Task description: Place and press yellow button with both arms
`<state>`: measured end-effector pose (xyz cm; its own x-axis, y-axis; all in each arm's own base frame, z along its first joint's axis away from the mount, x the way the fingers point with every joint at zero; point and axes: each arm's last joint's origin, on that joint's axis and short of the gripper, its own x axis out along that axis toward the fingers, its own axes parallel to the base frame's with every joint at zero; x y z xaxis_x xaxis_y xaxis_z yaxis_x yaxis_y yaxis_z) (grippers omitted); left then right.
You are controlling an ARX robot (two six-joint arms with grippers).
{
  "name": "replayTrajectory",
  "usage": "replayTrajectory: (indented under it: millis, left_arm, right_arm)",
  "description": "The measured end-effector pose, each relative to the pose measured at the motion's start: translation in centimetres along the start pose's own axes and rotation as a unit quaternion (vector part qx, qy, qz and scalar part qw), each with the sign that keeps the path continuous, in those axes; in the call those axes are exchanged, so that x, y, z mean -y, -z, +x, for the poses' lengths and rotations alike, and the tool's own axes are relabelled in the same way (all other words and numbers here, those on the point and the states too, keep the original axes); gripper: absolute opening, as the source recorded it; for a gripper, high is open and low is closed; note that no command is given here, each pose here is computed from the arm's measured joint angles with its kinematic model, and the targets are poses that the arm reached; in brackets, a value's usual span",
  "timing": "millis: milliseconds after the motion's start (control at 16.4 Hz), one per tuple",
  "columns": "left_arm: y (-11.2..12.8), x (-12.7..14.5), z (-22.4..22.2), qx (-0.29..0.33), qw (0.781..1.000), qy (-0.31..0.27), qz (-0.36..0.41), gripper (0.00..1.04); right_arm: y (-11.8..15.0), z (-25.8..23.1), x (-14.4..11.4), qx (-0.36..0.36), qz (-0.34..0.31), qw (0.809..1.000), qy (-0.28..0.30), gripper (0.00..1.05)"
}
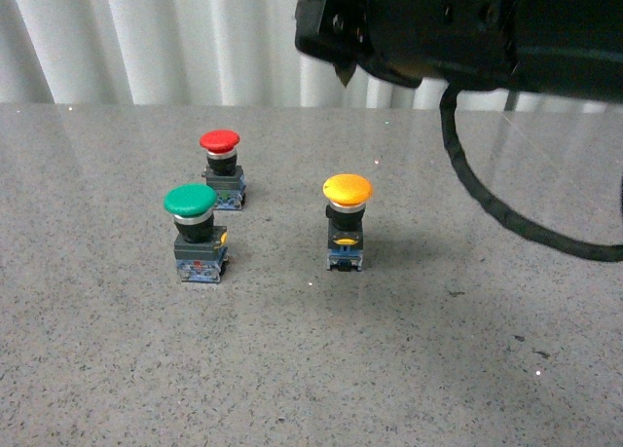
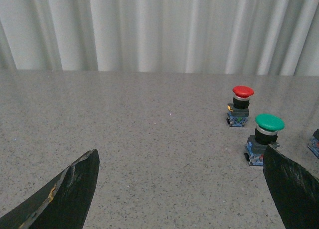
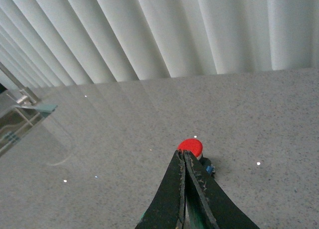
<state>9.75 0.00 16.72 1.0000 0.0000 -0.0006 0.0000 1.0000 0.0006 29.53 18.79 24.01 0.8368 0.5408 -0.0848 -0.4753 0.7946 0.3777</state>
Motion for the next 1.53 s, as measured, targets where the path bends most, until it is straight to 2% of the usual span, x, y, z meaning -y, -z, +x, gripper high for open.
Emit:
replayTrajectory:
  millis: [244, 366, 427, 488, 549, 671, 1160, 1526]
  left_arm:
    - [0.0, 0.0, 0.0, 0.000, 1.000, 0.000, 0.000, 0.98]
    - [0.0, 0.0, 0.0, 0.000, 1.000, 0.000, 0.000, 0.98]
    - [0.0, 0.0, 0.0, 0.000, 1.000, 0.000, 0.000, 0.98]
    - [0.0, 0.0, 0.0, 0.000, 1.000, 0.000, 0.000, 0.98]
    - [0.0, 0.0, 0.0, 0.000, 1.000, 0.000, 0.000, 0.98]
    - [0.0, 0.0, 0.0, 0.000, 1.000, 0.000, 0.000, 0.98]
    - [0.0, 0.0, 0.0, 0.000, 1.000, 0.000, 0.000, 0.98]
    - [0.0, 0.0, 0.0, 0.000, 1.000, 0.000, 0.000, 0.98]
  right_arm:
    - [-0.7, -0.6, -0.4, 0.007, 0.009, 1.000, -0.004, 0.02]
    - [-1.2, -2.5, -0.5, 0.014, 0.017, 1.000, 0.002, 0.02]
    - [-2.1, -4.8, -0.6, 0.047, 0.002, 0.998, 0.037, 0.02]
    - [-0.7, -16.1, 5.8, 0.071, -0.143, 0.945, 0.284, 0.02]
    - [0.7, -21.6, 7.3, 0.111, -0.166, 0.943, 0.266, 0.02]
    - [2.9, -22.5, 8.4, 0.086, -0.165, 0.945, 0.269, 0.02]
    - [3.6, -23.6, 8.8, 0.099, -0.170, 0.943, 0.270, 0.02]
    - [5.2, -24.4, 8.8, 0.094, -0.170, 0.943, 0.269, 0.02]
